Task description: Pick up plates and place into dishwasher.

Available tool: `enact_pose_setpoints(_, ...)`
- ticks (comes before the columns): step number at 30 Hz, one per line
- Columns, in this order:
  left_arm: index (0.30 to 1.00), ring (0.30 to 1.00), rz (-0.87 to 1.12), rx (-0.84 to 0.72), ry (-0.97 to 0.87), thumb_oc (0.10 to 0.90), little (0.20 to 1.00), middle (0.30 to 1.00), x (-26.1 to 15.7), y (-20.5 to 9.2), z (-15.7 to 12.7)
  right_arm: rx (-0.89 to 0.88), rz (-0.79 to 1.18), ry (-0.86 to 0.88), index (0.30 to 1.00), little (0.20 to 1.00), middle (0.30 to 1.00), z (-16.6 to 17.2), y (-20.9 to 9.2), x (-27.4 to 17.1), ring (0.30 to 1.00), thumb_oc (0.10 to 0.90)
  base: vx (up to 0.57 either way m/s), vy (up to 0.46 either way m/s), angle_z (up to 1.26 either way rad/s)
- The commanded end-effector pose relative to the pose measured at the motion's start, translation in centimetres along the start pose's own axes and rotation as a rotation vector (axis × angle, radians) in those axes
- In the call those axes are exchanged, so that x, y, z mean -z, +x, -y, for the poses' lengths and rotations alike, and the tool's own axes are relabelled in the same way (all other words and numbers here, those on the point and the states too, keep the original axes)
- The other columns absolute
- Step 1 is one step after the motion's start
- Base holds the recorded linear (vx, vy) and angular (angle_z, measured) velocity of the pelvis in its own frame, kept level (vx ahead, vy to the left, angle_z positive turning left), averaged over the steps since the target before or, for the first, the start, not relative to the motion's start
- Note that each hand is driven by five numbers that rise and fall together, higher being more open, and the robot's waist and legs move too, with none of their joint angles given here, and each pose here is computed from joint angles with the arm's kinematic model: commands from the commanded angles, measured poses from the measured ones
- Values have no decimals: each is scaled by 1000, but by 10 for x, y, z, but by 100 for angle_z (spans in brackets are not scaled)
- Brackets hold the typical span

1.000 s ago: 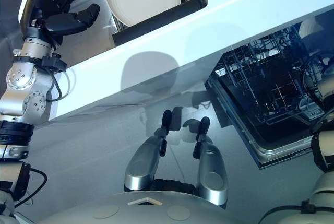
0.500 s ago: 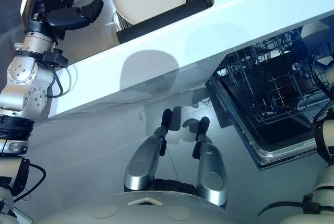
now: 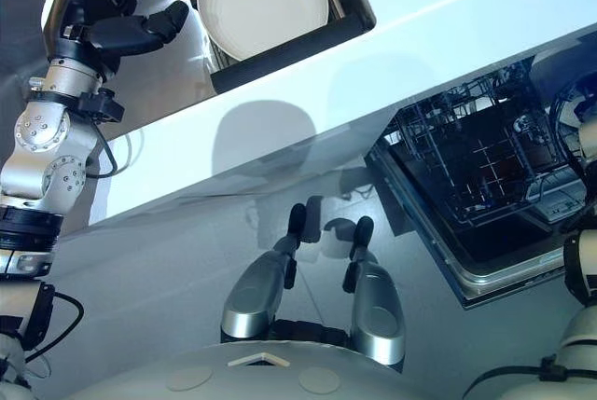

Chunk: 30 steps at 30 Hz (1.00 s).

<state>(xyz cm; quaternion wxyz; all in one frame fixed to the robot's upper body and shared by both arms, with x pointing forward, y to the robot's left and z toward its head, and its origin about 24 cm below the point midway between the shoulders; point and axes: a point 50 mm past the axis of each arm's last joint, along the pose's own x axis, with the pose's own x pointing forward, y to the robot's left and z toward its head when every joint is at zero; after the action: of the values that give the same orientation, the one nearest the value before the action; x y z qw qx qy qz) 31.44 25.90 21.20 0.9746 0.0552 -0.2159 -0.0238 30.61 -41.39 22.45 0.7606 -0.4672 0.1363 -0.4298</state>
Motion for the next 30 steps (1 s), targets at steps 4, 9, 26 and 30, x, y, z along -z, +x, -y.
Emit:
enact_pose_setpoints(4, 900, 900, 126, -38, -12, 800, 900, 900, -20, -7, -11, 122, 55, -34, 900, 900, 900, 8, -6, 14, 900, 800, 54, 57, -8)
enact_pose_setpoints(9, 900, 900, 90, -28, -17, 800, 900, 900, -12, -11, -9, 94, 31, -37, 900, 900, 900, 1, -10, 30, 900, 800, 80, 48, -8)
enact_pose_setpoints(26, 900, 900, 24, -39, 28, 800, 900, 900, 8, -29, -6, 208, 213, 594, 900, 900, 900, -14, -59, 8, 900, 800, 47, 37, -8)
enact_pose_setpoints(30, 900, 900, 24, -46, 109, 800, 900, 900, 7, -30, -9, -8, 287, 930, 900, 900, 900, -34, -90, 4, 900, 800, 39, 91, -6)
